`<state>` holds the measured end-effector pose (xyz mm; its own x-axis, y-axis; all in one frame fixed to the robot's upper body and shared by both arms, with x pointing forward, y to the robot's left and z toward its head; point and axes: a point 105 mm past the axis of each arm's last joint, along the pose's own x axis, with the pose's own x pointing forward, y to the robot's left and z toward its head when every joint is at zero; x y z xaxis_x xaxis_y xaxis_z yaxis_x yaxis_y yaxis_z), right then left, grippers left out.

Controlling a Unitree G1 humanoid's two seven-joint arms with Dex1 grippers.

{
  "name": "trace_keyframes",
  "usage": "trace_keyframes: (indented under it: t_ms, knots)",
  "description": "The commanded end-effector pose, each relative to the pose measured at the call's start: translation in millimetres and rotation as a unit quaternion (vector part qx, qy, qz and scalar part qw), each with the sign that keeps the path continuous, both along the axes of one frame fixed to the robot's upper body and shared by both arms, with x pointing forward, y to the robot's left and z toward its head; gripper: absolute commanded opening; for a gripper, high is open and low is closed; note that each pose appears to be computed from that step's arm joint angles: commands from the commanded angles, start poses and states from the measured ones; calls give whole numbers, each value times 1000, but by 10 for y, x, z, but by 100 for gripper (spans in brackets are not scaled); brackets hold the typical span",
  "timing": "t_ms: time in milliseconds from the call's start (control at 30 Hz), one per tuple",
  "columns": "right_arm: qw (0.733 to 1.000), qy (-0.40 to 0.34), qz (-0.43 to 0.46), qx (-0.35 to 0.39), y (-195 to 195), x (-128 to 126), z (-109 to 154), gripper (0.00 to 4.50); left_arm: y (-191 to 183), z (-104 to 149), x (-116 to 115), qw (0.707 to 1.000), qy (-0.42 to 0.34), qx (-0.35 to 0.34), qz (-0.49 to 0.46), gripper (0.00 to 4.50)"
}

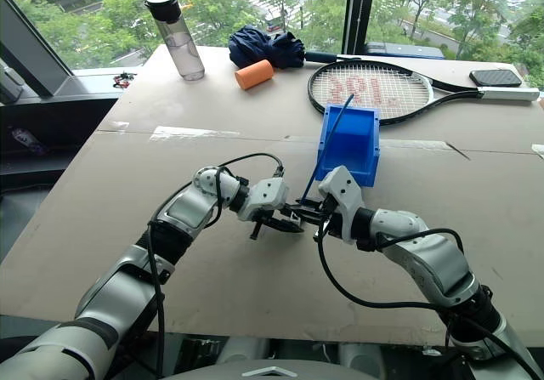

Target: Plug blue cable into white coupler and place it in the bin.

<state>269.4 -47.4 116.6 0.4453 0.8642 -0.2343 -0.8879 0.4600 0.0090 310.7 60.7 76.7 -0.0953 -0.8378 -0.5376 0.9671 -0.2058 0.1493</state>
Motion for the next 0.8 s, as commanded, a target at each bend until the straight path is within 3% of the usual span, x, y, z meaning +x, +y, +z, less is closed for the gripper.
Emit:
trace_keyframes:
  t_ms: [33,800]
  knots:
    - [999,7,18,-32,-4,-44,-113,0,-76,18,-33,1000,5,-4,-16,60]
    - [990,19,86,-113,42,-82,-332,0,-147,31,-130,1000,11,-10,-27,60]
